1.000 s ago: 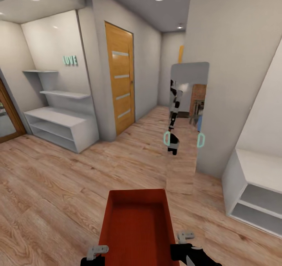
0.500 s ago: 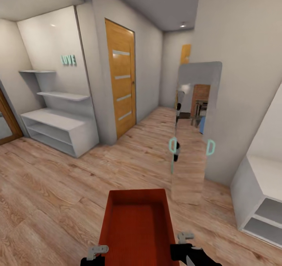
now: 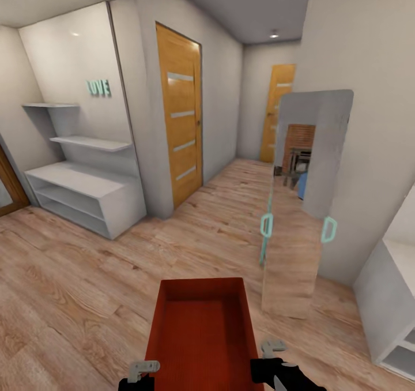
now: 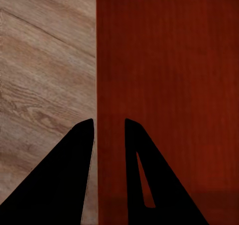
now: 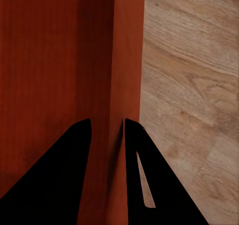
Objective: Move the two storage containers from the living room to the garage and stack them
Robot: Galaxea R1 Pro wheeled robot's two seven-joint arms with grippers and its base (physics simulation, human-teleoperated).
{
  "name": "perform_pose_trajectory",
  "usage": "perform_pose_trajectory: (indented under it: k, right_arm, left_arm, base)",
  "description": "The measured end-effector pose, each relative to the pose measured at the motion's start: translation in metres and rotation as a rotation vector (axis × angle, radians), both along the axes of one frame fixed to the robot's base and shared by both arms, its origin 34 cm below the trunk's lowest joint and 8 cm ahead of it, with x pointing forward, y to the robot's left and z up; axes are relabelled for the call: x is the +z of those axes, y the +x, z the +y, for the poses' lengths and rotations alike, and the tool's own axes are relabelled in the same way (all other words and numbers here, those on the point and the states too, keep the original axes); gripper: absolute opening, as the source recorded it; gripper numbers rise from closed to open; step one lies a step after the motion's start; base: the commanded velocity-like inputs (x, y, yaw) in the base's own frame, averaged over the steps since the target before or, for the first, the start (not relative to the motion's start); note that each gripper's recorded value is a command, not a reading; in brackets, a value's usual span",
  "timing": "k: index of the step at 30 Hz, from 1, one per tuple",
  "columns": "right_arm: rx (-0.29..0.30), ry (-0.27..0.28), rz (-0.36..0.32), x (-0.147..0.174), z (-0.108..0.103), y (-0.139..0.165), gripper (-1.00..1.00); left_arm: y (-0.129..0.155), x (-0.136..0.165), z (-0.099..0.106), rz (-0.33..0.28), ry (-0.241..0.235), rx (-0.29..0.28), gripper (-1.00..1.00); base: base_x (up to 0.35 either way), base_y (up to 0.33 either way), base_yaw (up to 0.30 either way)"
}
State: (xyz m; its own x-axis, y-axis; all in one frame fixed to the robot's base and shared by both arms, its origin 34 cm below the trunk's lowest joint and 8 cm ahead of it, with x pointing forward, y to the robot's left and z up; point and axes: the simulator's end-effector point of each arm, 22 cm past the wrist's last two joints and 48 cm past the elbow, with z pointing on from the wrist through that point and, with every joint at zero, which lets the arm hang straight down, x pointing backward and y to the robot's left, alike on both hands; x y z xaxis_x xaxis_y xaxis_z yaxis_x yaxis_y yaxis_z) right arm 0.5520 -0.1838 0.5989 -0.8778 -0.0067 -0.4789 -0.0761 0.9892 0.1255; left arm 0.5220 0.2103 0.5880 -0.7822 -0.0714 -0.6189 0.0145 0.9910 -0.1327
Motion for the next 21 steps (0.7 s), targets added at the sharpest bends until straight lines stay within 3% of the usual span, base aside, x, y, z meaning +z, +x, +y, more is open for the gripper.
perform_pose_trajectory:
  k: [21]
  right_arm:
    - [0.0,0.0,0.0,-0.0001,-0.0002,-0.0001,-1.0]
  left_arm:
    - [0.0,-0.0001,-0.0002,0.0,0.0,0.0,-1.0]
  base:
    - [0.311,0.176,0.0]
